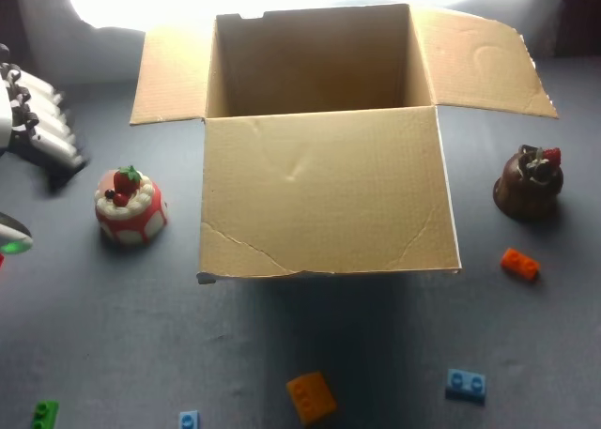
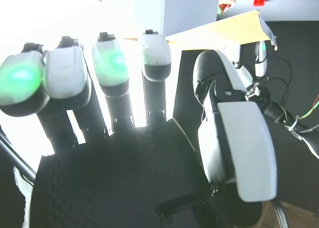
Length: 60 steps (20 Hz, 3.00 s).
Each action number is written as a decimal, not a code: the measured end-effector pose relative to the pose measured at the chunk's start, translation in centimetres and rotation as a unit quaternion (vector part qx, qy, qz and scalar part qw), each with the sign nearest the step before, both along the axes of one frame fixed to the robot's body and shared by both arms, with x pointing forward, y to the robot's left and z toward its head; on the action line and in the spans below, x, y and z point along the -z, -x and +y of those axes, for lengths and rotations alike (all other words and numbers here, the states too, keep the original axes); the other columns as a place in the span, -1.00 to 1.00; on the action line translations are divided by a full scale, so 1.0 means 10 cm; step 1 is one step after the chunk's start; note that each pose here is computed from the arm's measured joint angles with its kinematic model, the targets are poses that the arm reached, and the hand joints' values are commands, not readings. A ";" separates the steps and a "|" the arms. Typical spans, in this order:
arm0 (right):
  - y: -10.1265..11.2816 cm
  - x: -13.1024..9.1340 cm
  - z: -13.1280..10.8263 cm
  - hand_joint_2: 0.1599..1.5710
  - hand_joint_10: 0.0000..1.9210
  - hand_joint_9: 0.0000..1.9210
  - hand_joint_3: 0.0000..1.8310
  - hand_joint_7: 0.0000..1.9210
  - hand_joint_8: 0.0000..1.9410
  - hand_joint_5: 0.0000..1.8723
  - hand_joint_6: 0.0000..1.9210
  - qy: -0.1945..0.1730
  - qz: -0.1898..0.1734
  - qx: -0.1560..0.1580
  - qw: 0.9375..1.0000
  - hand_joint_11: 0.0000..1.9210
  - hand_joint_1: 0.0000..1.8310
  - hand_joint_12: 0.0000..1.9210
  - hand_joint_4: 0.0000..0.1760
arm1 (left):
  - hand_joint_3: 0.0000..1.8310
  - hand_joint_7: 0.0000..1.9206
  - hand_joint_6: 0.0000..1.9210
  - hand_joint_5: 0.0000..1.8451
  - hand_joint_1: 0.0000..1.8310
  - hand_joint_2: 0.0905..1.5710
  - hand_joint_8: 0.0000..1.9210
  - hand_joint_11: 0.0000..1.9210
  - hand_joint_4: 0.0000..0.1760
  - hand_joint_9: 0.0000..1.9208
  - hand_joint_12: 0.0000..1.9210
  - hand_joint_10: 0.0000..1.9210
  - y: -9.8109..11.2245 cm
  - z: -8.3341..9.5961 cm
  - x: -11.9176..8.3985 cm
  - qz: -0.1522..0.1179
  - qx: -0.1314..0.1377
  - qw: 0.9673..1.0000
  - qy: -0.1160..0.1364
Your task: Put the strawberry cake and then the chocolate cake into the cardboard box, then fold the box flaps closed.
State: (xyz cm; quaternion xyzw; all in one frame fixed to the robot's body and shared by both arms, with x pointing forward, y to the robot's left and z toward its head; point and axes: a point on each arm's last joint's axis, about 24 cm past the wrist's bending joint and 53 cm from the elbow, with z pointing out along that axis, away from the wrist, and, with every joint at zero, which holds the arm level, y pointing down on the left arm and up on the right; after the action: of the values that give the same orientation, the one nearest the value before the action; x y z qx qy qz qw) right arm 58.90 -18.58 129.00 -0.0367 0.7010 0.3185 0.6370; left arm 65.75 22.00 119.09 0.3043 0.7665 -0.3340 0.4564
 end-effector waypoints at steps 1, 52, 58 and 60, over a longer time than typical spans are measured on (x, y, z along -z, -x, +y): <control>0.00 0.00 0.00 0.46 -0.95 -0.82 -0.98 -0.80 -1.00 -0.83 -0.97 0.000 0.000 0.000 1.000 -1.00 -1.00 -0.28 -1.00 | -0.98 -0.80 -1.00 -0.87 -0.84 0.51 -1.00 -1.00 -0.84 -0.80 -0.26 -1.00 0.01 -0.01 -0.01 0.002 0.002 1.000 0.003; -0.30 0.14 -0.41 0.44 -1.00 -0.83 -1.00 -0.81 -1.00 -0.86 -1.00 -0.141 0.073 0.080 0.984 -1.00 -0.92 -0.63 -1.00 | -1.00 -0.97 -1.00 -1.00 0.15 0.19 -1.00 -1.00 -0.82 -0.94 -0.46 -1.00 -0.60 -0.42 0.73 0.102 -0.039 0.994 0.003; -0.30 0.14 -0.40 0.43 -1.00 -0.83 -1.00 -0.81 -1.00 -0.84 -1.00 -0.141 0.073 0.079 0.984 -1.00 -0.93 -0.56 -1.00 | -1.00 -0.98 -1.00 -1.00 0.21 0.17 -1.00 -1.00 -0.89 -0.96 -0.51 -1.00 -0.69 -0.46 0.79 0.097 -0.040 0.994 0.002; -0.30 0.14 -0.40 0.43 -1.00 -0.86 -1.00 -0.82 -1.00 -0.85 -1.00 -0.141 0.073 0.079 0.984 -1.00 -0.90 -0.62 -1.00 | -1.00 -0.99 -1.00 -1.00 0.20 0.17 -1.00 -1.00 -0.82 -0.96 -0.51 -1.00 -0.73 -0.48 0.83 0.095 -0.040 0.995 -0.002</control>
State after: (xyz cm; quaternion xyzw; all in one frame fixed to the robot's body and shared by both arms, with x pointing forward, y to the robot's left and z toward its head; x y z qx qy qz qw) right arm 61.95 -22.61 127.64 0.1323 0.6944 0.3645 0.6062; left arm 73.00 17.22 110.76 0.2409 0.8189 -0.3412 0.3936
